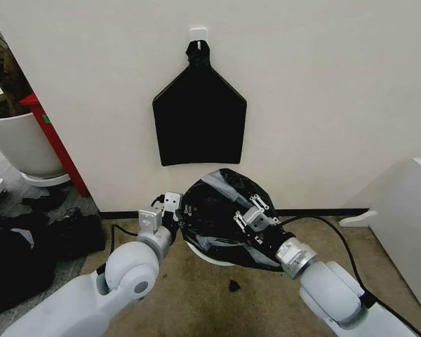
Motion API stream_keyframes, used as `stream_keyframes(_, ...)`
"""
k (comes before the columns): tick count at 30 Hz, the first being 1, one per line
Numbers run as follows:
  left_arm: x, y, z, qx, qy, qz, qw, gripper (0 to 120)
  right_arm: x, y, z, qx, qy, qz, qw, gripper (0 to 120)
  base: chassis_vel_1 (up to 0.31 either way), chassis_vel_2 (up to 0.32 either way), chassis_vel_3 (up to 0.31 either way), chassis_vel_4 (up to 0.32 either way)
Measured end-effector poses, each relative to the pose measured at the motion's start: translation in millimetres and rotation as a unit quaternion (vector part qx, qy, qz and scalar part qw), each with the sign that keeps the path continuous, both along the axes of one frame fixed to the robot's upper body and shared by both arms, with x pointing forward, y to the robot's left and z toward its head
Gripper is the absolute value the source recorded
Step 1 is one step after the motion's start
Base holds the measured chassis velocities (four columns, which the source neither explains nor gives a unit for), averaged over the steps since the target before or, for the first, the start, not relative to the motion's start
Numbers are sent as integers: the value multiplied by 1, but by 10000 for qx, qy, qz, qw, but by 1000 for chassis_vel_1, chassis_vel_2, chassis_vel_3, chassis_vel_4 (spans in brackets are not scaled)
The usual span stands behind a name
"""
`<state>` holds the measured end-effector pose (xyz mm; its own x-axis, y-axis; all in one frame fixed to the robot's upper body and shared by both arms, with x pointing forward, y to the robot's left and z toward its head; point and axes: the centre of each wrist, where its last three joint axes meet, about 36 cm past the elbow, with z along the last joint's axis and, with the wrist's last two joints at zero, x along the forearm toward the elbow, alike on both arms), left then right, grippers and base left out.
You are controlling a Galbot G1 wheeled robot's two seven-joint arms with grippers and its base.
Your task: Place the garbage bag over the trash bin.
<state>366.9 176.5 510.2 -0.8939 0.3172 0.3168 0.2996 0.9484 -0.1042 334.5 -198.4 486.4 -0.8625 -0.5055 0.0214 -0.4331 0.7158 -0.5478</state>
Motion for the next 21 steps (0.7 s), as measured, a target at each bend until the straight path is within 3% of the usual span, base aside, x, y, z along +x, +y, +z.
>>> stream_keyframes(5,5,2,-5,69,-4,10,10000,1,-8,0,9,291,-54,-42,9996,0,0,0,0,0)
stream_keyframes(12,10,5,-16,197,-57,-83,9998,1,-14,-7,36,751,21,53,9972,0,0,0,0,0)
stream_keyframes(21,4,4,-28,251,-457,-745,9959,1,17,-33,64,1211,526,-1,9912,0,0,0,0,0)
